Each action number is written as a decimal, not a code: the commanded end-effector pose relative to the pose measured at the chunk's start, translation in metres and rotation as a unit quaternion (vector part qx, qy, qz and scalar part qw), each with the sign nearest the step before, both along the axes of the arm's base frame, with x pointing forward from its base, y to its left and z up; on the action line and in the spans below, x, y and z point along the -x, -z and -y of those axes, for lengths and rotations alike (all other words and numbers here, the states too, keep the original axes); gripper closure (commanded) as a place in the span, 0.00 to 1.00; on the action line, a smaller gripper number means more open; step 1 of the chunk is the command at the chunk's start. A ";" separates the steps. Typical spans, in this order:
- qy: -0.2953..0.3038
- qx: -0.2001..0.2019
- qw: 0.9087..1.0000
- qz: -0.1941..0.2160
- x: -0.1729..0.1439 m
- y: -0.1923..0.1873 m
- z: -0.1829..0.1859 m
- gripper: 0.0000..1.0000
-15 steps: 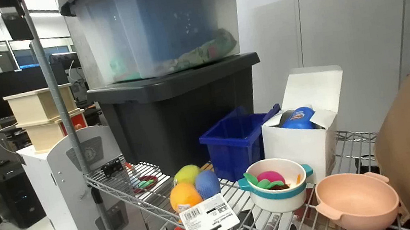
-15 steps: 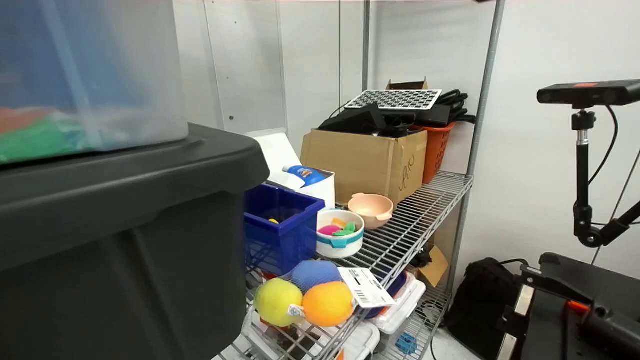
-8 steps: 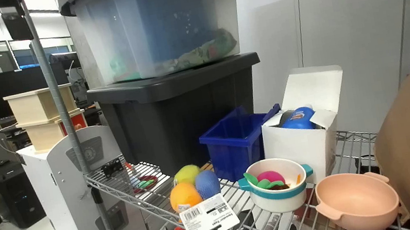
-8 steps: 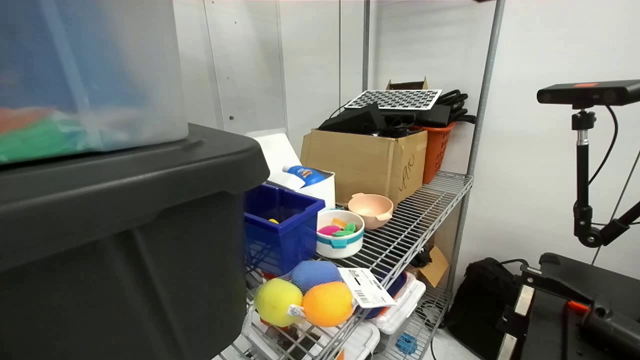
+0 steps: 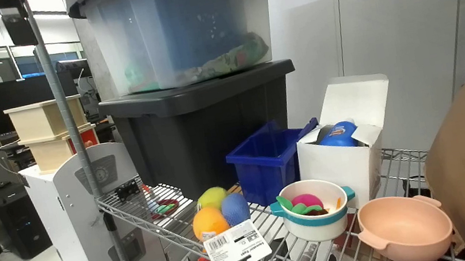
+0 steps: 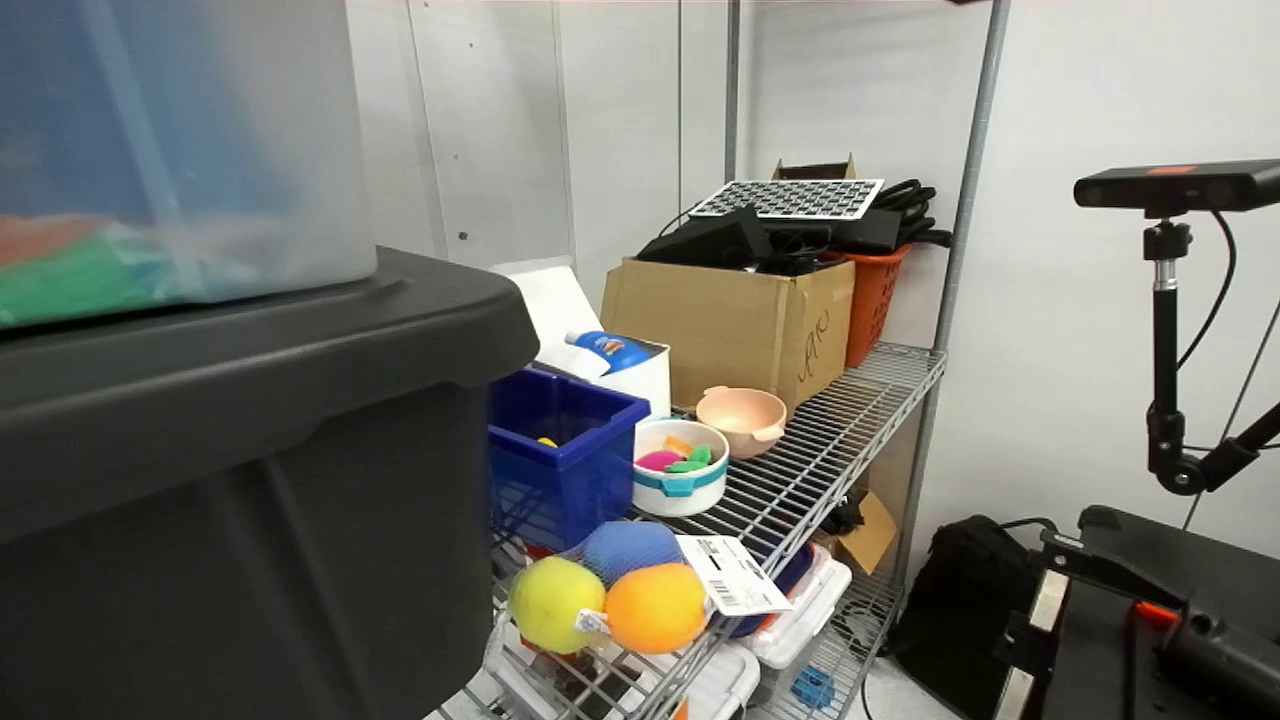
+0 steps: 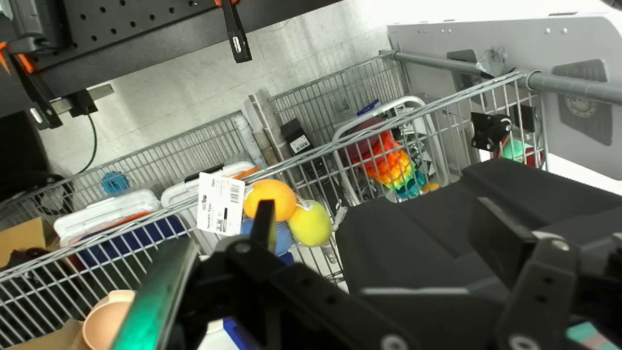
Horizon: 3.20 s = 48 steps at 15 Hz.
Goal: Pick the packet of squish balls and put it on the bin
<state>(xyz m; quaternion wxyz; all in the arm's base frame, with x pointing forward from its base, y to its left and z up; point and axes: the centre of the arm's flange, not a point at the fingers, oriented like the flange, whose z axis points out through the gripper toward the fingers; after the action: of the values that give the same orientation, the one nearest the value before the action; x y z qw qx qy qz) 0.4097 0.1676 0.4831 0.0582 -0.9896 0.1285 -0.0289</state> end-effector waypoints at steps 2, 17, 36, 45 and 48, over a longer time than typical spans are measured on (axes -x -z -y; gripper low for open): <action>0.013 0.017 1.000 0.009 -0.012 0.004 0.010 0.00; 0.069 0.086 0.994 0.011 -0.102 0.038 0.152 0.00; -0.060 0.081 0.994 -0.044 -0.117 0.202 0.178 0.00; -0.076 0.076 0.993 -0.053 -0.115 0.220 0.174 0.00; -0.080 0.076 0.993 -0.051 -0.114 0.221 0.173 0.00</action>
<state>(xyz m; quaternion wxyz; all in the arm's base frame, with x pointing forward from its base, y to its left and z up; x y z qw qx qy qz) 0.5243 -0.0067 0.2629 -0.0222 -0.9982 0.0531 0.0190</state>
